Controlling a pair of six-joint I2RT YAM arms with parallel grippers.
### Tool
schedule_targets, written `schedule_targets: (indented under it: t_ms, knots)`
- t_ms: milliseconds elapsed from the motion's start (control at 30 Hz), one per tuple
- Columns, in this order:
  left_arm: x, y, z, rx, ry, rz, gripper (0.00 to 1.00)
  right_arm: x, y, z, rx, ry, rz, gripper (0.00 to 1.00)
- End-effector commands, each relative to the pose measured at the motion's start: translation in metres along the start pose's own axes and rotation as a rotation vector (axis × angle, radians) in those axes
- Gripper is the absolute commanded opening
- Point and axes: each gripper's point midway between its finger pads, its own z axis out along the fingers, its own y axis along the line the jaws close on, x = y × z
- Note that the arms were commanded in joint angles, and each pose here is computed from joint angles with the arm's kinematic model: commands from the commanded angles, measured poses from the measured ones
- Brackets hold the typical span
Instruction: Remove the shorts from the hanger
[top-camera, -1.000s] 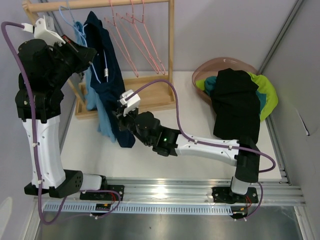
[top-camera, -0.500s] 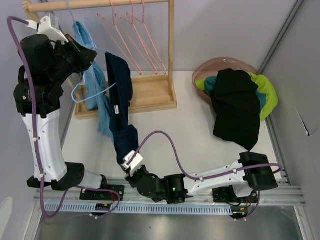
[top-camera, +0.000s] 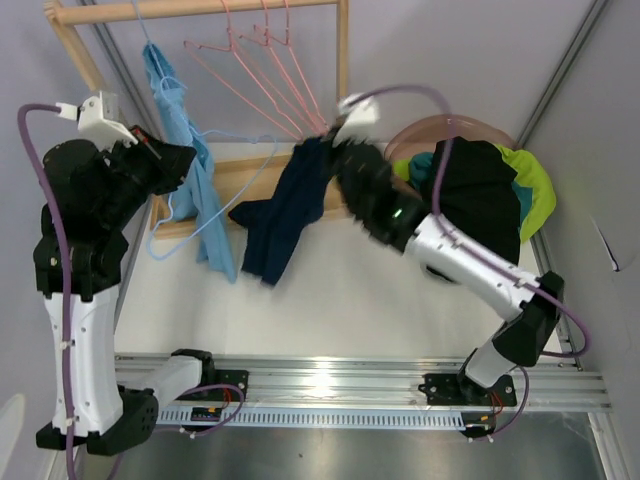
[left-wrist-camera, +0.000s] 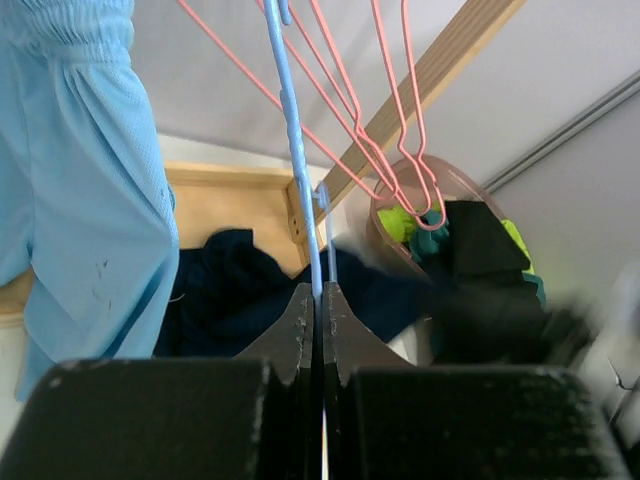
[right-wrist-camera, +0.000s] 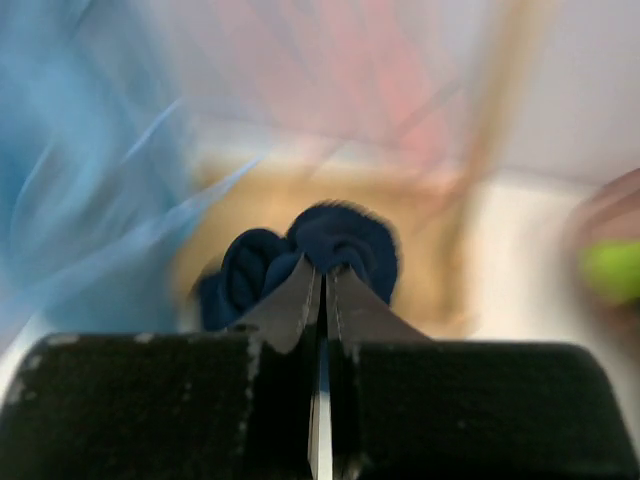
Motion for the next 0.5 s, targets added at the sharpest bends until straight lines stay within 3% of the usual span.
schedule_targets:
  t_ms: [0, 100, 133, 233, 433, 467]
  knots:
    - [-0.011, 0.001, -0.009, 0.0, -0.079, 0.036, 0.0, -0.162, -0.123, -0.002, 0.179, -0.263, 0.101, 0.0]
    - [-0.009, 0.008, -0.009, -0.025, -0.097, 0.038, 0.0, -0.208, -0.182, -0.002, 0.248, -0.344, 0.132, 0.0]
    - [-0.011, 0.008, -0.009, -0.026, -0.102, 0.037, 0.0, -0.238, -0.226, -0.012, 0.33, -0.41, 0.135, 0.0]
    - [-0.009, 0.012, 0.0, -0.038, -0.088, 0.035, 0.0, -0.271, -0.294, -0.014, 0.434, -0.474, 0.13, 0.0]
    - [-0.008, 0.019, 0.01, -0.062, -0.099, 0.032, 0.0, -0.246, -0.376, 0.0, 0.549, -0.425, 0.163, 0.0]
    - [-0.007, 0.021, 0.012, -0.066, -0.098, 0.03, 0.0, -0.209, -0.387, 0.012, 0.567, -0.353, 0.169, 0.0]
